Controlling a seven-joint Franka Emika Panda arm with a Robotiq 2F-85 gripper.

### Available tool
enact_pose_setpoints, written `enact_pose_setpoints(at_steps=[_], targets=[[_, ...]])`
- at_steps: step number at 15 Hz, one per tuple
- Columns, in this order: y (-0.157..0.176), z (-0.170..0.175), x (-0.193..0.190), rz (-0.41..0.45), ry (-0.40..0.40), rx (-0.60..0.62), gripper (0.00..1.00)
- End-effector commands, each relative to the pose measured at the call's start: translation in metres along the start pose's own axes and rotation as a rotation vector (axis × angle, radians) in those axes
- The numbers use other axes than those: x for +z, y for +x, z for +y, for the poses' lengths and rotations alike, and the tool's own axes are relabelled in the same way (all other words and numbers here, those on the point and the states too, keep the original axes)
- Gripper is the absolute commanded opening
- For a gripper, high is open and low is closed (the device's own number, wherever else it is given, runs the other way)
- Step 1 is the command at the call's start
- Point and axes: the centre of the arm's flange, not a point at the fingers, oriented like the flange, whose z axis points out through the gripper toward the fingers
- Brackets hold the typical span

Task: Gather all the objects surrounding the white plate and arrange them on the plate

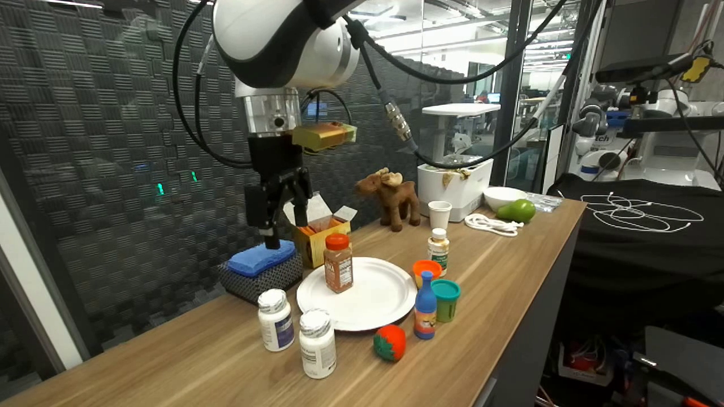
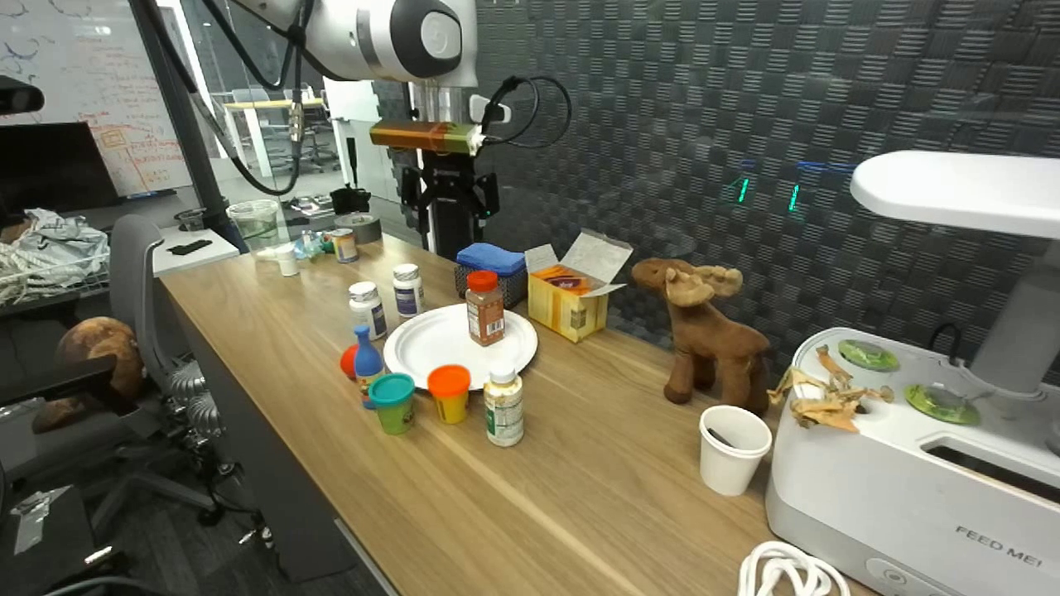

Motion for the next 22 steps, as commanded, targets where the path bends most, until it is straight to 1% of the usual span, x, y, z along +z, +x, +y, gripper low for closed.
enact_pose_setpoints(at_steps=[1,4,6,12,22], targets=[[0.011,-0.028,0.002,0.009,0.006,-0.028,1.00],[0.013,-0.046,0.008,0.002,0.006,-0.053,1.00],[0.014,-0.051,0.016,-0.005,0.007,-0.051,1.00],[0.007,-0.056,0.041,-0.058,0.013,0.000,1.00],[0.002,-0.073,0.052,-0.092,0.035,-0.040,1.00]])
